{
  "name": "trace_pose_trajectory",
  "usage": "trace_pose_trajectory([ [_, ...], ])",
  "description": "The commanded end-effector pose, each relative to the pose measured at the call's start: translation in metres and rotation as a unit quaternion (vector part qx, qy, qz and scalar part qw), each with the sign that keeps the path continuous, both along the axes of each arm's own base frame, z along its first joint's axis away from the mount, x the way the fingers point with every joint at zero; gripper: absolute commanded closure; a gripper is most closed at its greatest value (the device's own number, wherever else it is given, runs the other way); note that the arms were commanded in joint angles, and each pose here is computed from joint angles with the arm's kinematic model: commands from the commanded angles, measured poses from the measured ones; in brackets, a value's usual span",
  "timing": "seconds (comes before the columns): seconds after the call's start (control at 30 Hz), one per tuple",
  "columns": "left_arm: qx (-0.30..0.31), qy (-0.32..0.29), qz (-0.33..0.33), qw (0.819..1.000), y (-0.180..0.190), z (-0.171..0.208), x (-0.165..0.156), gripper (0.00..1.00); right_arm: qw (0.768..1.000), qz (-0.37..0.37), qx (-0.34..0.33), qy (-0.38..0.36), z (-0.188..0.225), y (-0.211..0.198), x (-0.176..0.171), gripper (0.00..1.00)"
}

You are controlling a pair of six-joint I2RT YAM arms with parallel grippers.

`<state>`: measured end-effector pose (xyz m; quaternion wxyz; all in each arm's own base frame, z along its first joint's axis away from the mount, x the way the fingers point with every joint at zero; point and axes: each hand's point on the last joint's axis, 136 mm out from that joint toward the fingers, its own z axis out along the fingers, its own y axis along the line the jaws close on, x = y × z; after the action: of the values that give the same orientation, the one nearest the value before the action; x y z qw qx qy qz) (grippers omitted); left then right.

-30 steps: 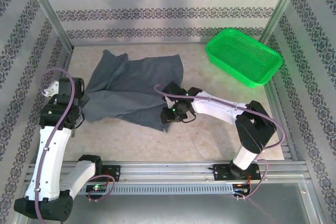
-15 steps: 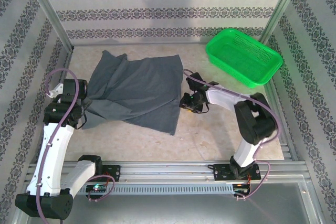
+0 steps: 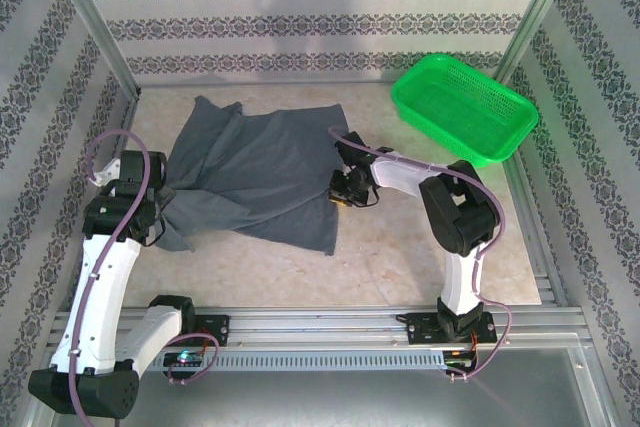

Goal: Fold and stack the t-shirts

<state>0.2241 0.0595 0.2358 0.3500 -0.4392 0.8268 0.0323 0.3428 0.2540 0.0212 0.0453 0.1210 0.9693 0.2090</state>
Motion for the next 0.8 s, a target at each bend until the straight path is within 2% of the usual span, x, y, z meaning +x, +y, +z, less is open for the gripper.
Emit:
trace_pose_trajectory([
  [0.0, 0.002, -0.008, -0.008, 1.0, -0.002, 0.001, 0.004, 1.0, 0.999, 0.0, -0.032, 0.008, -0.001, -0.006, -0.002, 1.0],
  [0.1, -0.008, -0.015, -0.019, 1.0, -0.006, 0.002, 0.01, 1.0, 0.996, -0.014, -0.086, -0.01, 0.011, -0.038, -0.001, 1.0],
  [0.2, -0.039, -0.03, -0.057, 0.997, -0.022, -0.002, 0.025, 1.0, 0.985, -0.009, -0.167, -0.036, 0.037, -0.084, -0.002, 1.0],
  [0.27, -0.093, -0.047, -0.109, 0.989, -0.048, -0.012, 0.043, 1.0, 0.974, 0.007, -0.216, -0.06, 0.059, -0.114, -0.002, 1.0],
  [0.37, -0.182, -0.044, -0.15, 0.971, -0.087, -0.036, 0.057, 1.0, 0.959, 0.011, -0.273, -0.08, 0.09, -0.156, -0.001, 1.0],
  [0.47, -0.196, -0.037, -0.175, 0.964, -0.113, -0.052, 0.059, 1.0, 0.944, 0.013, -0.311, -0.107, 0.118, -0.182, 0.007, 1.0],
  [0.53, -0.199, -0.03, -0.173, 0.964, -0.119, -0.058, 0.058, 1.0, 0.938, 0.034, -0.327, -0.112, 0.128, -0.181, 0.013, 1.0],
  [0.6, -0.192, -0.02, -0.162, 0.968, -0.116, -0.06, 0.054, 1.0, 0.935, 0.07, -0.333, -0.104, 0.124, -0.163, 0.015, 1.0],
  [0.67, -0.148, -0.009, -0.135, 0.98, -0.096, -0.052, 0.043, 1.0, 0.933, 0.114, -0.328, -0.09, 0.106, -0.127, 0.011, 1.0],
  [0.73, -0.092, 0.001, -0.104, 0.99, -0.071, -0.038, 0.03, 1.0, 0.941, 0.147, -0.295, -0.073, 0.081, -0.08, 0.004, 1.0],
  [0.77, -0.065, 0.005, -0.094, 0.993, -0.061, -0.03, 0.024, 1.0, 0.95, 0.165, -0.256, -0.065, 0.069, -0.05, 0.001, 0.92],
])
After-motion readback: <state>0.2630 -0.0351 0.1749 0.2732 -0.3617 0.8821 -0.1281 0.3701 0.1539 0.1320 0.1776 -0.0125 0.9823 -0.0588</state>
